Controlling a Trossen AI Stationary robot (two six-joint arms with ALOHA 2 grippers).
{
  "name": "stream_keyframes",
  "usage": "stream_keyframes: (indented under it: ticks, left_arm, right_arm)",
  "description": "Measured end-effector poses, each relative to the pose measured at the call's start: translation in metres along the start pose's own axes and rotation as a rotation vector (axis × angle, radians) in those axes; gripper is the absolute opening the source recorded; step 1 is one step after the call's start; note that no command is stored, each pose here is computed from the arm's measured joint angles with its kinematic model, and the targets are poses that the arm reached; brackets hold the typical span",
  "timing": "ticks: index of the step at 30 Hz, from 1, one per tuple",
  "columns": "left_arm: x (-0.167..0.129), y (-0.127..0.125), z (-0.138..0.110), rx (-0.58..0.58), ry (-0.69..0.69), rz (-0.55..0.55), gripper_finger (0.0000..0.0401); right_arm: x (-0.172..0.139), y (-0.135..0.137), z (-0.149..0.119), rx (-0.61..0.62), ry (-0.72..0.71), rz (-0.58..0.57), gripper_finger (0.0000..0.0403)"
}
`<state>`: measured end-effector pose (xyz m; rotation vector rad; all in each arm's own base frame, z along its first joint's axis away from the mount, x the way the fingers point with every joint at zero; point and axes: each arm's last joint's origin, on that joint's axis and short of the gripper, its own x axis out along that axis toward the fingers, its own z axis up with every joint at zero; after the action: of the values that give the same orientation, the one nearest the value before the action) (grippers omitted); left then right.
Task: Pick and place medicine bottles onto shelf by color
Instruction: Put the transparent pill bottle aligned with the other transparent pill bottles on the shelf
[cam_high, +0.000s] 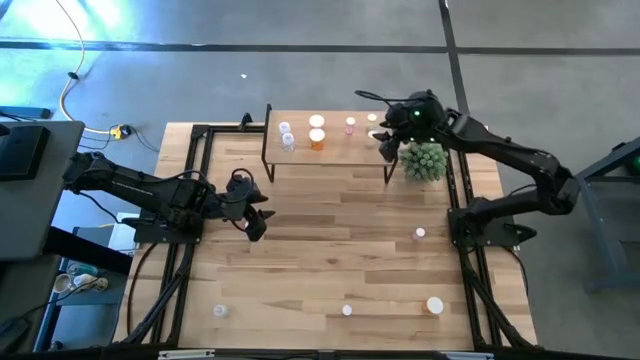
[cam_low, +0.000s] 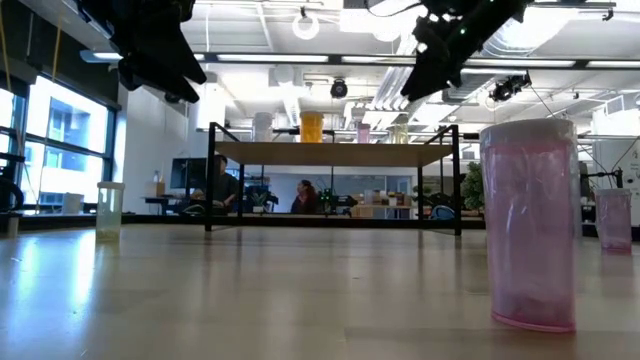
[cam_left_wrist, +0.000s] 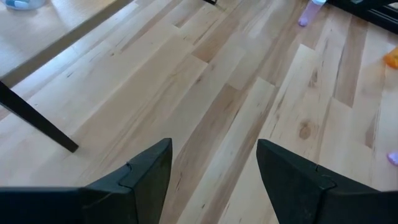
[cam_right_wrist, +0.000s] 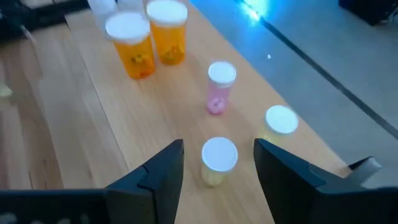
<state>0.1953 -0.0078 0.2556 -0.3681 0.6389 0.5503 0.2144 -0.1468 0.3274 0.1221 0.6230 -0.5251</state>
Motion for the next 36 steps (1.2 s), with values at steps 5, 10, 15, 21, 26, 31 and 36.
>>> stream_keyframes:
  ticks: [5,10,15,21,26,31,36]
  left_arm:
    - [-0.002,-0.004,-0.004,0.023,0.04,-0.052,0.0225]
    - [-0.007,-0.014,-0.013,0.078,0.112,-0.149,0.0225]
    - [-0.017,-0.024,-0.028,0.126,0.181,-0.212,0.0225]
    - [-0.031,-0.037,-0.044,0.161,0.219,-0.278,0.0225]
    - [-0.036,-0.042,-0.049,0.152,0.192,-0.268,0.0225]
    - [-0.033,-0.047,-0.055,0.073,0.199,-0.223,0.0225]
    - [-0.028,-0.059,-0.071,0.082,0.328,-0.249,0.0225]
  right_arm:
    - [-0.021,0.008,0.001,0.04,-0.032,0.047,0.0186]
    - [-0.041,0.03,-0.007,0.033,0.014,0.178,0.0186]
    - [-0.05,0.055,-0.012,-0.003,0.057,0.267,0.0186]
    - [-0.054,0.077,-0.011,-0.04,0.025,0.284,0.0186]
    - [-0.058,0.092,-0.009,-0.055,-0.027,0.274,0.0186]
    - [-0.063,0.104,-0.012,-0.079,-0.03,0.265,0.0186]
    - [-0.066,0.111,-0.017,-0.117,-0.004,0.23,0.0186]
